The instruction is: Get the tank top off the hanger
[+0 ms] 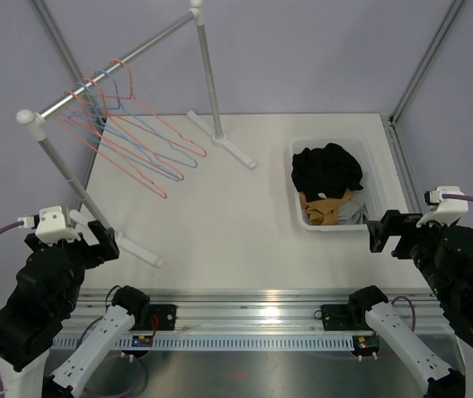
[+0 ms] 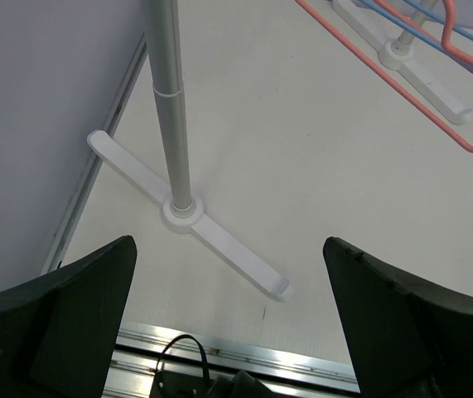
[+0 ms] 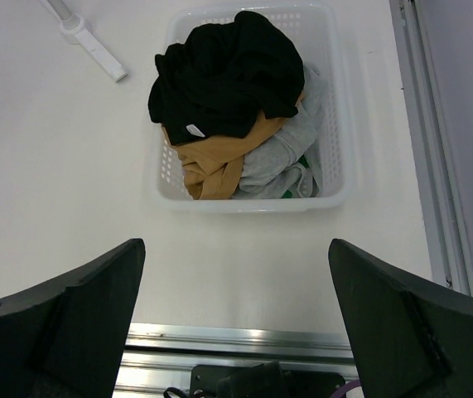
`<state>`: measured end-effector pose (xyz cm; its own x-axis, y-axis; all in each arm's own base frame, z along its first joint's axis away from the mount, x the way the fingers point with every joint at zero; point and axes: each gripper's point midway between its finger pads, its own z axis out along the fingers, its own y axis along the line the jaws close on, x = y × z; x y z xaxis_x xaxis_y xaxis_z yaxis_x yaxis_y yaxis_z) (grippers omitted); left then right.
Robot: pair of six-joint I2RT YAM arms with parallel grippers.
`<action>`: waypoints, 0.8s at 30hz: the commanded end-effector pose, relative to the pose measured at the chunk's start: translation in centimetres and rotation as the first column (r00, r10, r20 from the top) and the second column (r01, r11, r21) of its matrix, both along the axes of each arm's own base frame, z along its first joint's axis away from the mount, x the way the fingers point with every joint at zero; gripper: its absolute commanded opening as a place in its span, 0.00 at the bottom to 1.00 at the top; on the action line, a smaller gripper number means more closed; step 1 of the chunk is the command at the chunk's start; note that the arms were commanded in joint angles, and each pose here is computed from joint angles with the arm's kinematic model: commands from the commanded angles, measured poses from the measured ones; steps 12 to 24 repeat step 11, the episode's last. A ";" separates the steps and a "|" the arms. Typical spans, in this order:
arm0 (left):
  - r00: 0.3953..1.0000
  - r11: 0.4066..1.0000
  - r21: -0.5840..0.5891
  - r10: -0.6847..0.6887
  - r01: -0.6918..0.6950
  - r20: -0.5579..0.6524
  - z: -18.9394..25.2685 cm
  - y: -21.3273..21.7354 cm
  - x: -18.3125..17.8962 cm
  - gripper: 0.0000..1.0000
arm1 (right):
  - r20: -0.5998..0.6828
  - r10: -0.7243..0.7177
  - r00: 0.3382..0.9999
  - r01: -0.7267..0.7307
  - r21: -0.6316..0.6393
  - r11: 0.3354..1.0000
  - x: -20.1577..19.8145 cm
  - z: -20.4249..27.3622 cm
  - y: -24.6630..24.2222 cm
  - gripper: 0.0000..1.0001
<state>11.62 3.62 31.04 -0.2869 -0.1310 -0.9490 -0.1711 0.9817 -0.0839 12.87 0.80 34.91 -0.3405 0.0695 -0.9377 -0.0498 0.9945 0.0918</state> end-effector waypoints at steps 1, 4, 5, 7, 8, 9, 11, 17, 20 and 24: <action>0.999 0.999 -0.022 -0.030 0.031 0.026 0.2 -0.7 0.3 0.99 | 0.030 -0.004 1.000 0.004 -0.002 1.000 1.2 0.7 0.3 1.00; 0.999 0.999 -0.025 -0.027 0.028 0.036 0.2 -0.7 0.4 0.99 | 0.022 -0.005 1.000 0.005 -0.007 1.000 1.8 0.5 0.5 1.00; 0.999 0.999 -0.023 -0.025 0.026 0.036 0.2 -0.6 0.4 0.99 | 0.016 -0.001 1.000 0.001 -0.011 1.000 2.0 0.4 0.6 0.99; 0.999 0.999 -0.025 -0.020 0.021 0.041 0.2 -0.6 0.4 0.99 | 0.013 -0.005 1.000 0.005 -0.016 1.000 2.3 0.1 0.6 0.99; 0.999 1.000 -0.025 -0.019 0.020 0.041 0.2 -0.5 0.4 0.99 | 0.011 -0.012 1.000 0.013 -0.018 1.000 2.5 0.0 0.5 1.00; 0.999 1.000 -0.024 -0.017 0.018 0.040 0.1 -0.5 0.5 0.99 | 0.008 -0.018 1.000 0.018 -0.018 1.000 2.6 -0.1 0.5 0.99; 0.999 1.000 -0.023 -0.014 0.015 0.042 0.1 -0.5 0.5 0.99 | 0.002 -0.011 1.000 0.011 -0.021 1.000 2.7 -0.2 0.7 1.00; 0.999 1.000 -0.023 -0.014 0.015 0.042 0.1 -0.5 0.5 0.99 | 0.002 -0.011 1.000 0.011 -0.021 1.000 2.7 -0.2 0.7 1.00; 0.999 1.000 -0.023 -0.014 0.015 0.042 0.1 -0.5 0.5 0.99 | 0.002 -0.011 1.000 0.011 -0.021 1.000 2.7 -0.2 0.7 1.00; 0.999 1.000 -0.023 -0.014 0.015 0.042 0.1 -0.5 0.5 0.99 | 0.002 -0.011 1.000 0.011 -0.021 1.000 2.7 -0.2 0.7 1.00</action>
